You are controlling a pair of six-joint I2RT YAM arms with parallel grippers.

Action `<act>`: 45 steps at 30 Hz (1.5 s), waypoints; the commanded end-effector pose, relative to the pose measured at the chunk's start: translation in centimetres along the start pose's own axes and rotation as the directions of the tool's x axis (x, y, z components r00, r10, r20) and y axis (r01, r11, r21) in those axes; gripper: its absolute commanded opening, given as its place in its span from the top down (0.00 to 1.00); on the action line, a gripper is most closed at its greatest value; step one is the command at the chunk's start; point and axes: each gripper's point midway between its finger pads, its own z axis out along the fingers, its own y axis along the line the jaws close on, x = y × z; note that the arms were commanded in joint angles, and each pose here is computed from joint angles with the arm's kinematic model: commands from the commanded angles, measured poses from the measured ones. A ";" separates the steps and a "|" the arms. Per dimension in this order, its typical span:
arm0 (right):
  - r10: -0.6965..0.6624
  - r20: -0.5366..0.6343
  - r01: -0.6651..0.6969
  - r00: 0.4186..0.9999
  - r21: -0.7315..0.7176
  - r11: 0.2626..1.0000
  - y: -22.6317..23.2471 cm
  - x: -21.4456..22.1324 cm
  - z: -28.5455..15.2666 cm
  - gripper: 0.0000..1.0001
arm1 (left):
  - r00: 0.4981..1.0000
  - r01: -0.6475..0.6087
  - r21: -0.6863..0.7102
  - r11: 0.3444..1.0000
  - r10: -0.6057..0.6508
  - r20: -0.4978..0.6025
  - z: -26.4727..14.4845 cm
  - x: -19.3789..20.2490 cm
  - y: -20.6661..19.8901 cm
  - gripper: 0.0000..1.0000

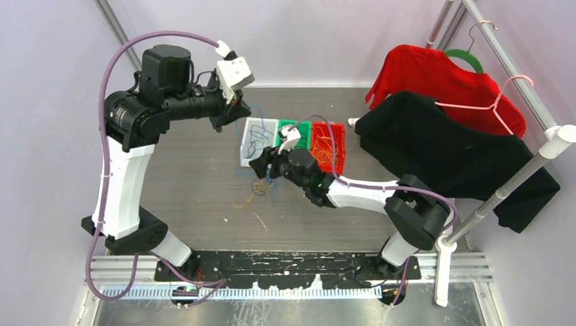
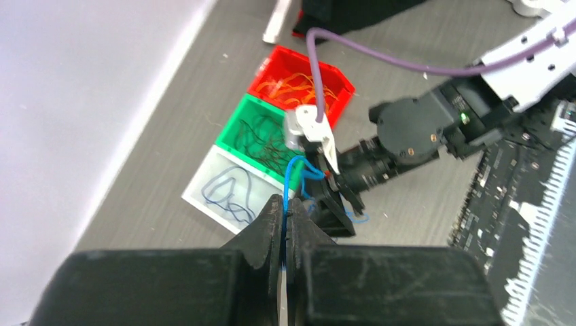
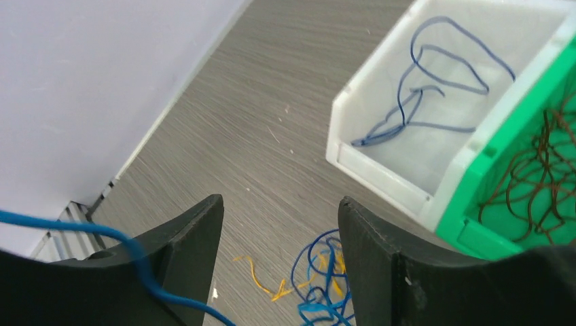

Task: Untangle the cables
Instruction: Untie the cable, then place the cable in the bin.

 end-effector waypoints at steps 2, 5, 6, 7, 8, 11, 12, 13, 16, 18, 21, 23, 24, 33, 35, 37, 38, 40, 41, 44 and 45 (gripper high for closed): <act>0.060 0.022 -0.060 0.998 -0.003 0.998 -0.2 0.8 0.5 0.33 | 0.969 -0.097 -0.195 0.976 0.138 0.206 -3.4 -5.9 2.5 1.00; 0.082 0.012 -0.082 0.997 0.000 0.997 -0.6 1.7 0.4 0.35 | 0.954 -0.105 -0.269 0.958 0.173 0.244 -4.5 -7.3 3.6 1.00; 0.090 0.013 -0.090 0.996 0.000 0.996 -0.6 1.9 0.4 0.36 | 0.952 -0.105 -0.297 0.949 0.183 0.245 -4.8 -7.5 4.1 1.00; 0.098 0.012 -0.098 0.995 0.001 0.995 -0.7 2.1 0.4 0.37 | 0.948 -0.105 -0.318 0.942 0.191 0.254 -5.1 -7.9 4.4 1.00; 0.105 0.009 -0.105 0.994 0.005 0.994 -0.8 2.3 0.4 0.38 | 0.944 -0.103 -0.340 0.935 0.199 0.261 -5.4 -8.2 4.7 1.00; 0.124 -0.001 -0.124 0.992 0.016 0.992 -1.2 3.0 0.3 0.42 | 0.926 -0.094 -0.407 0.908 0.230 0.299 -6.5 -9.6 5.7 1.00; 0.129 -0.003 -0.129 0.992 0.016 0.992 -1.3 3.2 0.3 0.42 | 0.918 -0.092 -0.428 0.899 0.243 0.313 -7.0 -10.1 6.0 1.00; 0.134 -0.005 -0.134 0.991 0.016 0.991 -1.3 3.4 0.3 0.42 | 0.909 -0.093 -0.449 0.888 0.260 0.325 -7.5 -10.7 6.2 1.00; 0.143 -0.012 -0.143 0.990 0.013 0.990 -1.4 3.8 0.3 0.42 | 0.883 -0.100 -0.496 0.862 0.307 0.355 -8.9 -12.1 6.6 1.00; 0.146 -0.018 -0.146 0.989 0.017 0.989 -1.5 4.1 0.3 0.42 | 0.867 -0.109 -0.522 0.846 0.338 0.367 -9.8 -13.0 6.7 1.00; 0.159 -0.028 -0.159 0.987 0.018 0.987 -1.6 4.4 0.1 0.42 | 0.865 -0.117 -0.538 0.834 0.352 0.357 -9.9 -13.0 7.1 1.00; 0.164 -0.028 -0.164 0.986 0.015 0.986 -1.5 4.3 -0.3 0.42 | 0.885 -0.121 -0.525 0.843 0.331 0.327 -8.9 -11.9 7.2 1.00; 0.162 -0.022 -0.162 0.986 0.020 0.987 -1.6 4.1 -0.6 0.42 | 0.899 -0.123 -0.512 0.850 0.313 0.305 -8.1 -11.1 7.3 1.00; 0.101 0.033 -0.105 0.994 0.165 0.981 -3.4 -0.3 -4.4 0.41 | 0.987 -0.113 -0.502 0.858 0.157 0.045 1.1 0.2 9.8 1.00; 0.095 0.041 -0.102 0.995 0.204 0.974 -4.1 -0.8 -5.3 0.41 | 0.990 -0.122 -0.510 0.852 0.141 -0.001 3.0 2.2 10.6 1.00; 0.086 0.070 -0.101 0.994 0.251 0.963 -5.0 -1.5 -6.2 0.41 | 0.991 -0.130 -0.509 0.851 0.125 -0.045 4.8 4.0 11.3 1.00; 0.082 0.083 -0.102 0.993 0.270 0.957 -5.4 -1.8 -6.7 0.41 | 0.991 -0.131 -0.506 0.852 0.114 -0.063 5.6 4.9 11.7 1.00; 0.076 0.111 -0.107 0.991 0.308 0.945 -6.2 -2.4 -7.8 0.41 | 0.989 -0.134 -0.491 0.861 0.090 -0.113 7.6 7.0 12.5 1.00; 0.072 0.128 -0.110 0.989 0.320 0.941 -6.5 -2.7 -8.3 0.41 | 0.987 -0.143 -0.485 0.863 0.088 -0.135 8.3 7.7 12.8 1.00; 0.061 0.175 -0.121 0.983 0.361 0.925 -7.6 -3.4 -9.7 0.41 | 0.980 -0.152 -0.466 0.872 0.071 -0.188 10.5 9.9 13.8 1.00; 0.059 0.188 -0.126 0.980 0.367 0.922 -7.8 -3.6 -10.1 0.41 | 0.977 -0.155 -0.461 0.874 0.067 -0.202 11.2 10.6 14.2 1.00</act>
